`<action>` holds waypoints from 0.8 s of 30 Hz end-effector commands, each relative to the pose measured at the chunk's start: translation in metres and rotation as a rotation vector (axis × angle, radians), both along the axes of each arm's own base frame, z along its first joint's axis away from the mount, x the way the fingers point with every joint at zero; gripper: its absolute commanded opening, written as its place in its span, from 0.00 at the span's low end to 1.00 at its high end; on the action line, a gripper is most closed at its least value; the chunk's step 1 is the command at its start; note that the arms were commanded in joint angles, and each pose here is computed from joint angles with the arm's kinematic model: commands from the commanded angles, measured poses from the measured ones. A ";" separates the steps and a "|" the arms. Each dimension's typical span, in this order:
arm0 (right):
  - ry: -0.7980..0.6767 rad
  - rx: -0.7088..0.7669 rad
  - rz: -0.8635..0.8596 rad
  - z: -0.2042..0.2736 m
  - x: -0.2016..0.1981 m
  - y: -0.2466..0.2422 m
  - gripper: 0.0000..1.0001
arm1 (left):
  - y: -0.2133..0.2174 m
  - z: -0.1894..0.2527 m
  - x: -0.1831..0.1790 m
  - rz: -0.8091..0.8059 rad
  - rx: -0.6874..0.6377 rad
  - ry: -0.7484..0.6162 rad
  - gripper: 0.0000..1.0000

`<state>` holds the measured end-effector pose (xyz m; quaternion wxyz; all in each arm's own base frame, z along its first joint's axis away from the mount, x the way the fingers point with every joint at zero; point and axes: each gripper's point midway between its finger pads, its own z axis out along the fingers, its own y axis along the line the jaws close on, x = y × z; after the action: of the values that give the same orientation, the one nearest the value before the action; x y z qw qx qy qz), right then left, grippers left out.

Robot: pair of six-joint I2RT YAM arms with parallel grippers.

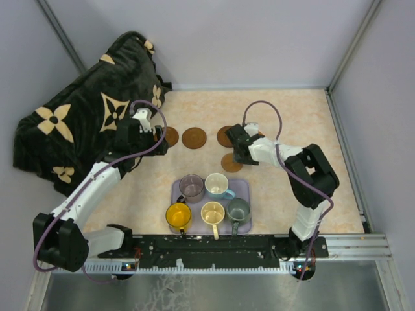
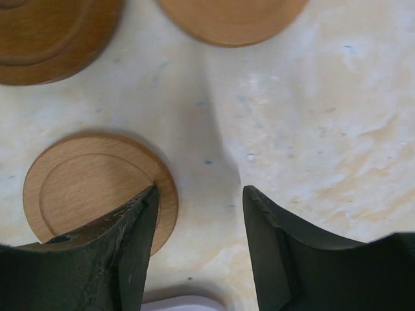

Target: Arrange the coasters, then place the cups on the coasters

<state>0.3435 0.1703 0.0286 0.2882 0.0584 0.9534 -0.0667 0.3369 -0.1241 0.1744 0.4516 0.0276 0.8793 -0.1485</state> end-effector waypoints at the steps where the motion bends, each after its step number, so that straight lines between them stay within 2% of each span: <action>1: 0.198 -0.218 -0.105 -0.032 -0.052 -0.082 0.55 | -0.002 0.002 0.004 -0.001 -0.016 -0.013 0.77; 14: 0.186 -0.211 -0.313 -0.014 -0.049 -0.163 0.54 | -0.002 0.001 0.005 -0.002 -0.021 -0.013 0.77; 24: 0.150 -0.195 -0.412 -0.002 -0.008 -0.208 0.53 | -0.002 -0.005 0.006 0.002 -0.016 0.002 0.77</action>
<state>0.3378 -0.0112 0.0329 0.2389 0.2260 0.9271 -0.1800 0.3395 -0.1264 0.1703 0.4478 0.0274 0.8807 -0.1516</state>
